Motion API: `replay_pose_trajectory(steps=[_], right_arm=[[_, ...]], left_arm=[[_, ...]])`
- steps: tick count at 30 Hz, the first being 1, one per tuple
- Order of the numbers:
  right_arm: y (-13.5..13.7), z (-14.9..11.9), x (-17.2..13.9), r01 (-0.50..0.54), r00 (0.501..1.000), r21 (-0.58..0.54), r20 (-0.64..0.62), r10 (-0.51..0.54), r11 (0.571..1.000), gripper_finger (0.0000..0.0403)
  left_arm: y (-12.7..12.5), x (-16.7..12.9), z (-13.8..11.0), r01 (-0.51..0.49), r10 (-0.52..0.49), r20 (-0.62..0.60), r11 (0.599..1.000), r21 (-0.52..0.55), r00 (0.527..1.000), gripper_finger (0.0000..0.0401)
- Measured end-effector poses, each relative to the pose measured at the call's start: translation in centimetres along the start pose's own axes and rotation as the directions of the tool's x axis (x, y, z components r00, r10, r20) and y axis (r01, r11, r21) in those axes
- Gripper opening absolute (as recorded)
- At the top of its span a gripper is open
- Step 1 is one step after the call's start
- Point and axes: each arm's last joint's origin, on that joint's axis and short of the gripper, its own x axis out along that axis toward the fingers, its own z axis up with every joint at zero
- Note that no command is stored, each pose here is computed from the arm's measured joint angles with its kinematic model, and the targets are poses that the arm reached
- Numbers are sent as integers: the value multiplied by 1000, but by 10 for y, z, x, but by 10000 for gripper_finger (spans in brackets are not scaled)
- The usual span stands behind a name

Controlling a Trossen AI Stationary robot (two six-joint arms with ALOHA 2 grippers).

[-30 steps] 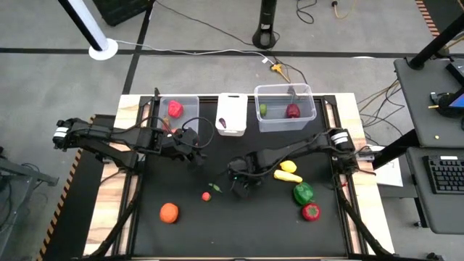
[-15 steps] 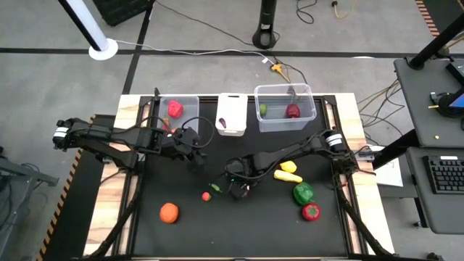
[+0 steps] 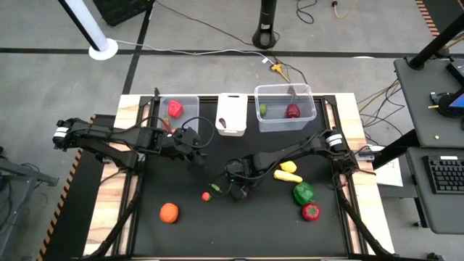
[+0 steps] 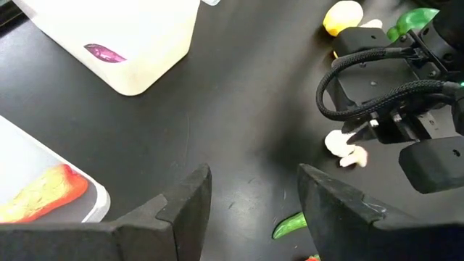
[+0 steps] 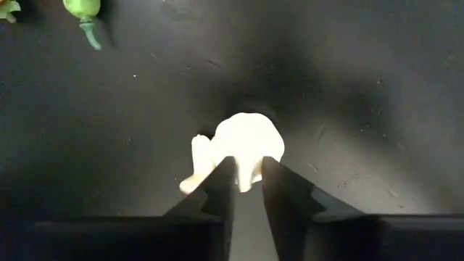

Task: Sort produce into baskets
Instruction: Put the white garlic into the white bin

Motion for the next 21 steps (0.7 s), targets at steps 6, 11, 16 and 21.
replay_pose_trajectory(steps=[6,11,16,21], right_arm=[[-1,2,-3,-4,1000,-61,8,4,998,15],[-12,22,-41,-59,994,-95,83,67,994,14],[-38,59,-103,-99,958,-138,256,132,985,13],[-80,106,-152,-85,905,-133,404,132,987,13]], left_arm=[[0,0,0,-2,2,-5,1000,1,1000,186],[-2,-7,-9,97,-100,-128,995,-29,987,186],[-15,-20,-32,181,-214,-327,975,-128,920,186],[-28,-30,-56,81,-220,-462,950,-302,859,186]])
